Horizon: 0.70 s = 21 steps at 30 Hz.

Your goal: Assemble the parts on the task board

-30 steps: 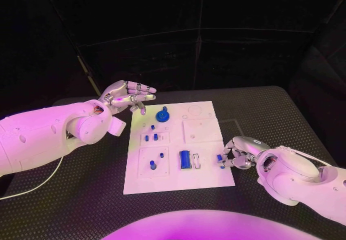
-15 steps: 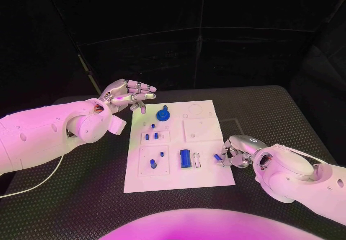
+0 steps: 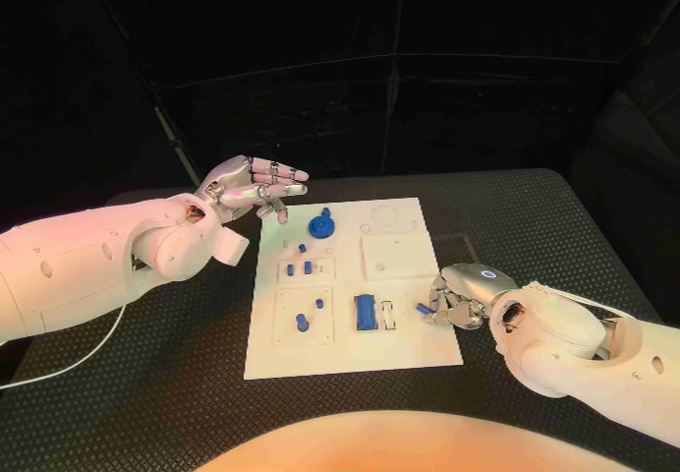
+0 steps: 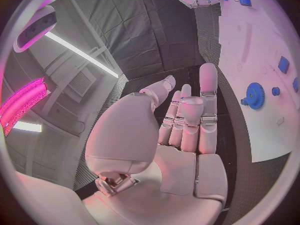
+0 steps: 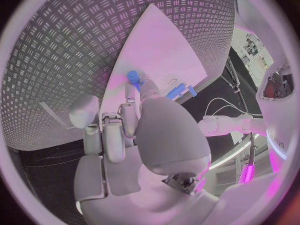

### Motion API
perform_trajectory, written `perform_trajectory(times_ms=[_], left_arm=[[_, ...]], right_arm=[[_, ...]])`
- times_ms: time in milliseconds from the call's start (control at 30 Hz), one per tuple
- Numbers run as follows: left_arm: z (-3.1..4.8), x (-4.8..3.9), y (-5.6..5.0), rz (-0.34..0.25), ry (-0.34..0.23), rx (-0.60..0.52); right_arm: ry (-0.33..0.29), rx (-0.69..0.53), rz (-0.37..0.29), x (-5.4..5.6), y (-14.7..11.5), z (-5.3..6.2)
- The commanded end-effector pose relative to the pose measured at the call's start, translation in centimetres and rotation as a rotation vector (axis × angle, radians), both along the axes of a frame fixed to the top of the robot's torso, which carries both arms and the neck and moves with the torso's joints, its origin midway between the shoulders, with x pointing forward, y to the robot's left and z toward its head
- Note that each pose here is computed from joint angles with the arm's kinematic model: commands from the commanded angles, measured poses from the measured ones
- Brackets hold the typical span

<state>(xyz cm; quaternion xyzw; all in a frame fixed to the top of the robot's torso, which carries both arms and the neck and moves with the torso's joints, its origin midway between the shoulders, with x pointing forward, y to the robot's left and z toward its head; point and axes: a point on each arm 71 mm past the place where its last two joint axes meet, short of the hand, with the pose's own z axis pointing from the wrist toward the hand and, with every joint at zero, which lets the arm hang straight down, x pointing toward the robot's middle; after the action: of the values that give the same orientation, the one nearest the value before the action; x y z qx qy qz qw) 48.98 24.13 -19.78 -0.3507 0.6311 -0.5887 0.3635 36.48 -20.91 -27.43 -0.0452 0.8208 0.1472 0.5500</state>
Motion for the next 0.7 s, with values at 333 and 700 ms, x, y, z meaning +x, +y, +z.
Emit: perform_trajectory(times_ms=[333,700], left_arm=[[0.11,-0.04,-0.2,-0.013,-0.001,-0.008],[0.11,-0.07,-0.2,-0.015,-0.001,-0.009]], right_arm=[[-0.002,0.188,-0.107,-1.1,0.6,0.7],[-0.007,0.29,-0.153,-1.4,1.4,1.3]])
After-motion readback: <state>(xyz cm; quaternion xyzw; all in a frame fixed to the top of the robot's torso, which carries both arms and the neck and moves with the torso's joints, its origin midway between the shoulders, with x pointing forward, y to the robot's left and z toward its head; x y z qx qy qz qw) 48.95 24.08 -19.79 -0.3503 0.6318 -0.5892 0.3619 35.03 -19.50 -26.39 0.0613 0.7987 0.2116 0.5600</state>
